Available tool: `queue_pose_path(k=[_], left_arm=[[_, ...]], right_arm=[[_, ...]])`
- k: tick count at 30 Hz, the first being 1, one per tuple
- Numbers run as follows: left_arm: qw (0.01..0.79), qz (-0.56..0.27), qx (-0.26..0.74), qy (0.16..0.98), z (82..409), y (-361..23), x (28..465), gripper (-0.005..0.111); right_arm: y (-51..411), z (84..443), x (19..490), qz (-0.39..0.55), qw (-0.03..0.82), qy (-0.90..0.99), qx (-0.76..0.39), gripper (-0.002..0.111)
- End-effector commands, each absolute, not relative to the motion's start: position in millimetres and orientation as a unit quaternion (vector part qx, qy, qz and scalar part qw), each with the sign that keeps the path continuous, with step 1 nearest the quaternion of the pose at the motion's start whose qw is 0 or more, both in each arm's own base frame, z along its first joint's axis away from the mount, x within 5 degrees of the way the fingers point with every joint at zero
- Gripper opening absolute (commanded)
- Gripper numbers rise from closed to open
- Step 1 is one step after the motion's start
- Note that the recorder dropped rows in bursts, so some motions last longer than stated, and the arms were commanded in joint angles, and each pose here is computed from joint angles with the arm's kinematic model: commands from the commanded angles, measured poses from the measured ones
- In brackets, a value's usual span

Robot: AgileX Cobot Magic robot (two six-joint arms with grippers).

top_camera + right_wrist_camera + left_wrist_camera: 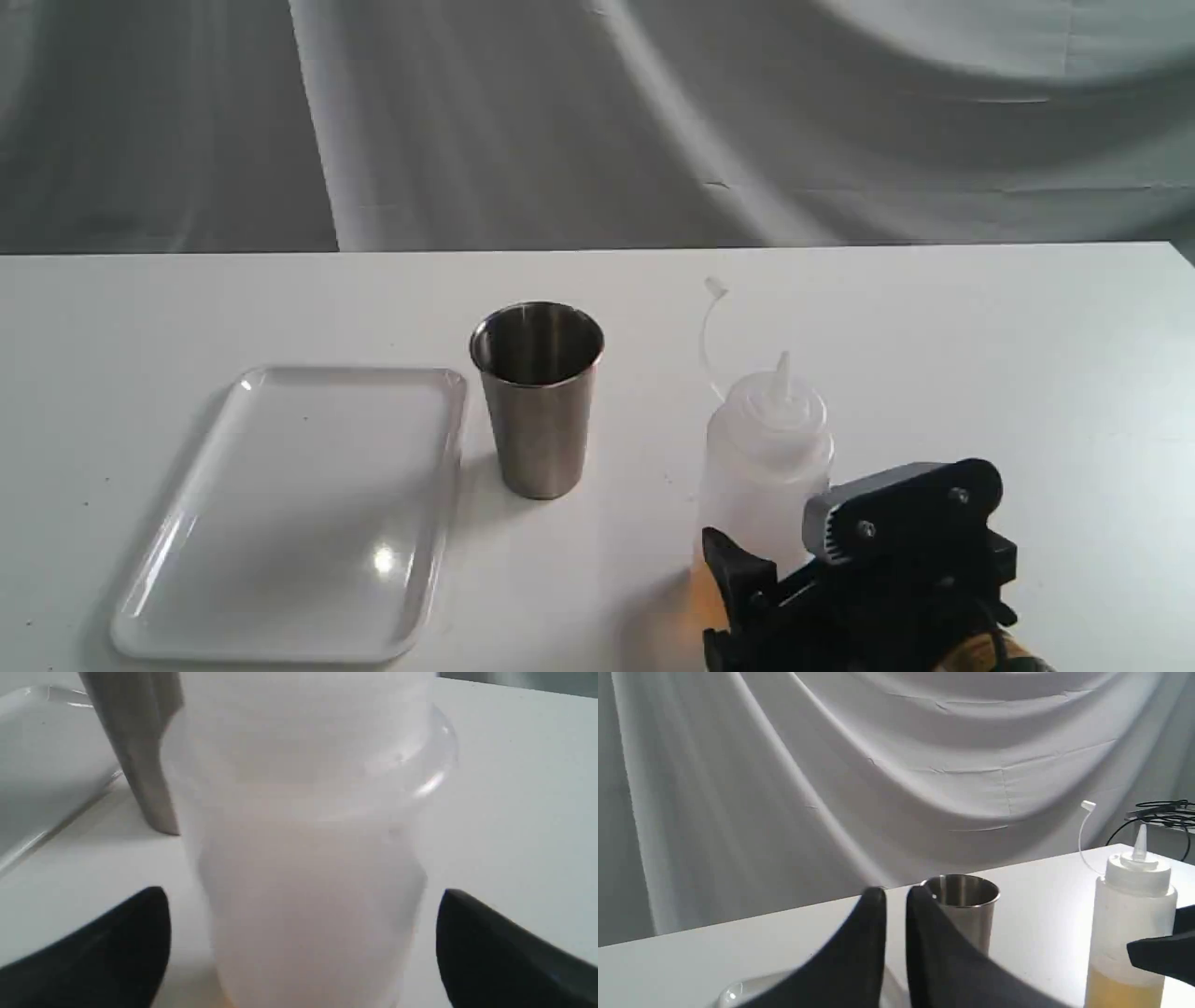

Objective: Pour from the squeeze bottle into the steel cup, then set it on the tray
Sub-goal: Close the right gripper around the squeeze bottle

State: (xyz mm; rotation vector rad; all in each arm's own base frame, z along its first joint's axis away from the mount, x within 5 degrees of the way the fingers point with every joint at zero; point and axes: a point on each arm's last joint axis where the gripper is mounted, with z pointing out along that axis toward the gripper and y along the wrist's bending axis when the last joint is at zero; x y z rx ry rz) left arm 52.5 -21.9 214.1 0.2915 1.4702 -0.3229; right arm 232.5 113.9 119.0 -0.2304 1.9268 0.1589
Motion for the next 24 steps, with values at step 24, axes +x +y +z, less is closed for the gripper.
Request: queue_pose_path(k=[24], left_arm=[[0.718,-0.144,0.132,0.668,212,-22,53,0.008]], right_arm=[[110,117,252,0.06,0.562,0.82,-0.09,0.076]])
